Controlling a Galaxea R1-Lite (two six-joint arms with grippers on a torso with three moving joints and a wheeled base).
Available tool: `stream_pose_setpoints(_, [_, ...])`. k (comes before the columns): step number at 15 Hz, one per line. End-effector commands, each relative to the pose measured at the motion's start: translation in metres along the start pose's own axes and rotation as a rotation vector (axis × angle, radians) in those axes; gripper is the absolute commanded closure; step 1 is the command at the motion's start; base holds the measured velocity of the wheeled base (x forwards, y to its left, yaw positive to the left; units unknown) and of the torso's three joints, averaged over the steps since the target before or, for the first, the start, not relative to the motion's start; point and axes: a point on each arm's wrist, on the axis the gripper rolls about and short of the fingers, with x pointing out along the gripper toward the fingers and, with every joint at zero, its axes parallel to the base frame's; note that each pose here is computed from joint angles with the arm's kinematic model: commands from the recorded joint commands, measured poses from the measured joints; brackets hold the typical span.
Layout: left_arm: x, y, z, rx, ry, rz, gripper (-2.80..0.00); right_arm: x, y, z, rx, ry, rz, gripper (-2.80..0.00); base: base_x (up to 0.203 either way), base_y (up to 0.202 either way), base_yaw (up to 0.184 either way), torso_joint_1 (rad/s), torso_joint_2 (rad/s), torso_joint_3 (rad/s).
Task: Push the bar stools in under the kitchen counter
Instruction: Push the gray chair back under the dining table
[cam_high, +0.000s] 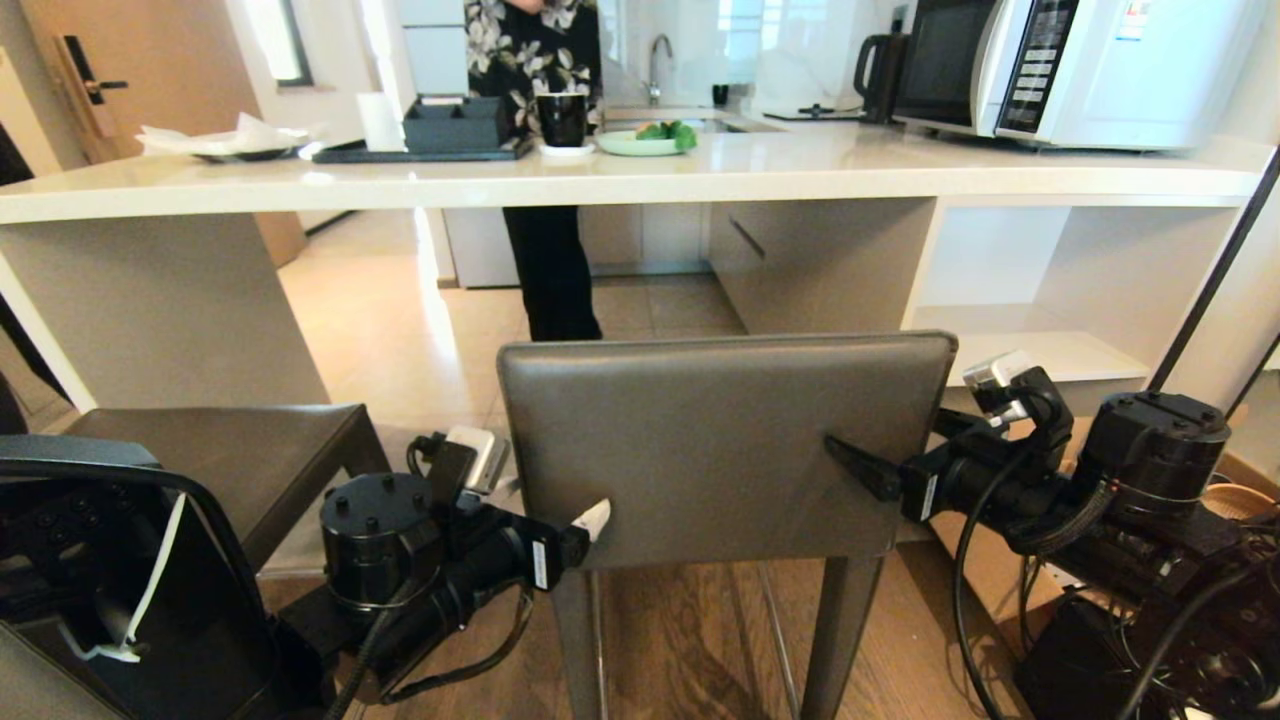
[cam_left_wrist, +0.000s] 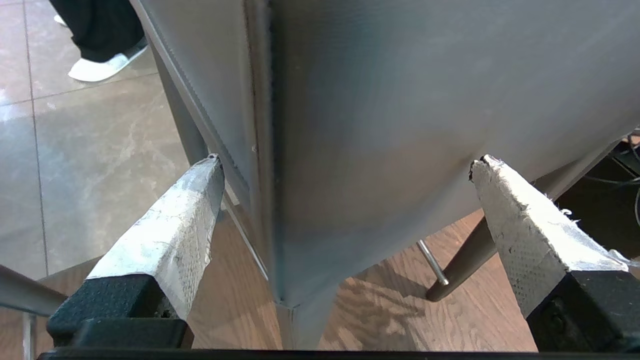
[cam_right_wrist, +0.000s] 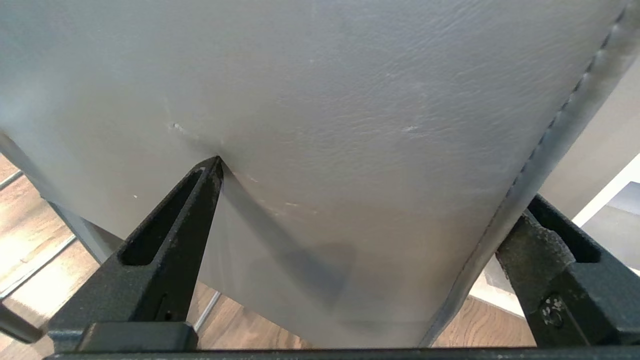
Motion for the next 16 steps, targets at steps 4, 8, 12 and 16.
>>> stream_pose_setpoints(4, [-0.004, -0.015, 0.002, -0.002, -0.012, -0.056, -2.8, 0.019, -0.003, 0.022, -0.033, -0.092, 0.007, -2.8, 0.0, 0.0, 0.0, 0.0, 0.0, 0.0])
stream_pose_setpoints(8, [-0.005, -0.038, -0.012, -0.012, 0.008, -0.128, -2.8, 0.028, 0.004, 0.028, -0.04, -0.098, 0.019, -2.8, 0.0, 0.0, 0.0, 0.0, 0.0, 0.0])
stream_pose_setpoints(12, [-0.006, -0.036, -0.012, -0.012, -0.006, -0.117, -2.8, 0.02, 0.002, 0.012, -0.024, -0.045, 0.008, -2.8, 0.0, 0.0, 0.0, 0.0, 0.0, 0.0])
stream_pose_setpoints(16, [0.001, -0.009, -0.013, -0.02, -0.004, -0.018, -2.8, 0.014, 0.004, -0.004, -0.014, 0.008, 0.013, -2.8, 0.0, 0.0, 0.0, 0.0, 0.0, 0.0])
